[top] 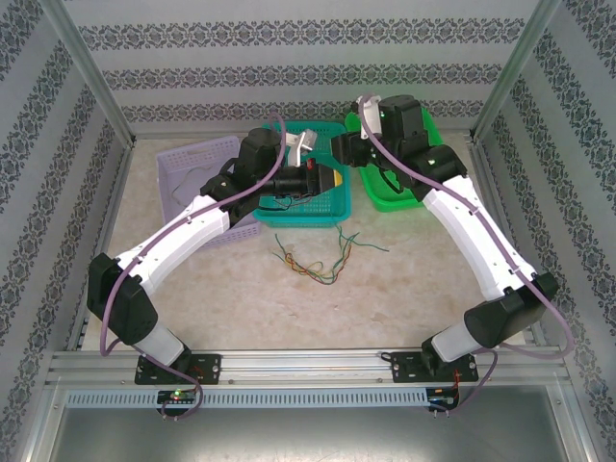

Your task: Untangle the cables

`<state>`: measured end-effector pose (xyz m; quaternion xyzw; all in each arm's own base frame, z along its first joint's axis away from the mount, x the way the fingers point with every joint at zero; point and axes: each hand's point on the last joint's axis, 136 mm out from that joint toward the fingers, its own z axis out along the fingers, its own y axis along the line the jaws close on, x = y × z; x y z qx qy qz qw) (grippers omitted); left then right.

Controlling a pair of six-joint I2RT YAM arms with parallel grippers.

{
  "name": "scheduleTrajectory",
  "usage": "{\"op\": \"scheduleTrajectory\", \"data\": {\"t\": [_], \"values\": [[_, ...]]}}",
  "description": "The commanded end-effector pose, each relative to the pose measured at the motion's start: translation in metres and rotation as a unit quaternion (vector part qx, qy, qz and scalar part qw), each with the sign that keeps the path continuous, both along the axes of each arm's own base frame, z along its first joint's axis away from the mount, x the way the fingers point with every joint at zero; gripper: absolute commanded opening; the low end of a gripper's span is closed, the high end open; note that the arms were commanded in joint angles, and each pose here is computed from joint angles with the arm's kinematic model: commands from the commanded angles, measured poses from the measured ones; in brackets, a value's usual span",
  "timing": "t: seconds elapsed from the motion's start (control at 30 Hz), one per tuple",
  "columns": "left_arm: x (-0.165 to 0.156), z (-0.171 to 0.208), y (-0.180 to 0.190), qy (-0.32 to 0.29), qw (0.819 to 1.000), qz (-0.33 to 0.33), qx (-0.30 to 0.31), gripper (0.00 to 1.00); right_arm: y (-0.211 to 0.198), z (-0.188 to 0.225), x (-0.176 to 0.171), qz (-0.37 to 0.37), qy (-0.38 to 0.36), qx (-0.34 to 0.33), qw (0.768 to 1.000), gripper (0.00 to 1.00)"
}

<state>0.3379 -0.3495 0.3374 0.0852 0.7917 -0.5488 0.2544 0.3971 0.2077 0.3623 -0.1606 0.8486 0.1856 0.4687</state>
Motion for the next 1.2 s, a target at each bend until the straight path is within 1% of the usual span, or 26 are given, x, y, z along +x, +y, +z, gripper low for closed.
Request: {"op": "scheduleTrajectory", "data": {"t": [0.0,0.07,0.2,0.23,0.3,0.4,0.5,0.57,0.63,0.67,0.7,0.73,0.77,0.8,0.83,0.9,0.93,0.97,1.03,1.07,1.17], "values": [[-0.006,0.010,-0.005,-0.013,1.000,-0.020,-0.001,0.00,-0.009,-0.003,0.009,-0.019,-0.005,-0.036,0.999,0.37],[-0.007,0.009,-0.006,-0.013,1.000,-0.020,-0.001,0.00,-0.009,-0.001,0.013,-0.025,0.000,-0.024,0.999,0.24],[-0.008,0.010,-0.007,-0.013,1.000,-0.023,-0.003,0.00,-0.014,0.001,0.022,-0.043,0.016,0.015,0.999,0.07],[-0.008,0.010,-0.007,-0.013,1.000,-0.023,-0.003,0.00,-0.016,0.003,0.025,-0.050,0.020,0.031,0.998,0.01],[-0.010,0.008,-0.008,-0.011,1.000,-0.024,-0.003,0.00,-0.023,0.010,0.032,-0.066,0.026,0.071,0.995,0.00],[-0.013,0.006,-0.010,-0.009,1.000,-0.027,-0.003,0.00,-0.038,0.020,0.044,-0.095,0.051,0.161,0.981,0.00],[-0.017,0.003,-0.013,-0.008,1.000,-0.029,0.000,0.00,-0.055,0.024,0.056,-0.116,0.097,0.260,0.954,0.00],[-0.019,0.000,-0.014,-0.006,1.000,-0.030,0.003,0.00,-0.064,0.024,0.062,-0.123,0.135,0.325,0.928,0.00],[-0.019,0.000,-0.014,-0.007,1.000,-0.029,0.005,0.00,-0.070,0.028,0.065,-0.121,0.155,0.370,0.908,0.00],[-0.018,0.000,-0.013,-0.008,1.000,-0.027,0.006,0.00,-0.072,0.031,0.064,-0.117,0.157,0.384,0.902,0.00],[-0.018,0.000,-0.013,-0.008,1.000,-0.026,0.008,0.00,-0.072,0.036,0.062,-0.111,0.150,0.387,0.903,0.00],[-0.017,0.001,-0.012,-0.010,1.000,-0.025,0.010,0.00,-0.072,0.044,0.057,-0.101,0.134,0.376,0.911,0.14],[-0.015,0.000,-0.012,-0.007,1.000,-0.022,0.014,0.00,-0.071,0.050,0.050,-0.094,0.118,0.355,0.923,0.33],[-0.013,0.001,-0.012,-0.006,1.000,-0.019,0.017,0.00,-0.070,0.052,0.043,-0.092,0.103,0.327,0.935,0.42],[-0.010,0.001,-0.011,-0.003,1.000,-0.013,0.019,0.00,-0.070,0.053,0.034,-0.091,0.087,0.295,0.947,0.47],[-0.002,0.002,-0.006,0.006,1.000,0.004,0.020,0.00,-0.070,0.053,0.016,-0.090,0.047,0.233,0.967,0.52],[0.004,0.002,-0.003,0.013,1.000,0.015,0.020,0.00,-0.068,0.050,0.004,-0.088,0.022,0.192,0.977,0.52],[0.010,0.003,0.000,0.022,0.999,0.026,0.018,0.00,-0.064,0.047,-0.008,-0.078,0.001,0.158,0.984,0.50],[0.019,0.007,0.004,0.035,0.998,0.041,0.011,0.00,-0.050,0.040,-0.032,-0.044,-0.035,0.100,0.993,0.44],[0.023,0.009,0.005,0.041,0.998,0.045,0.009,0.00,-0.039,0.033,-0.045,-0.019,-0.053,0.068,0.996,0.43],[0.028,0.012,0.003,0.051,0.998,0.043,0.014,0.00,-0.001,-0.001,-0.084,0.075,-0.064,0.011,0.995,0.45]]}}
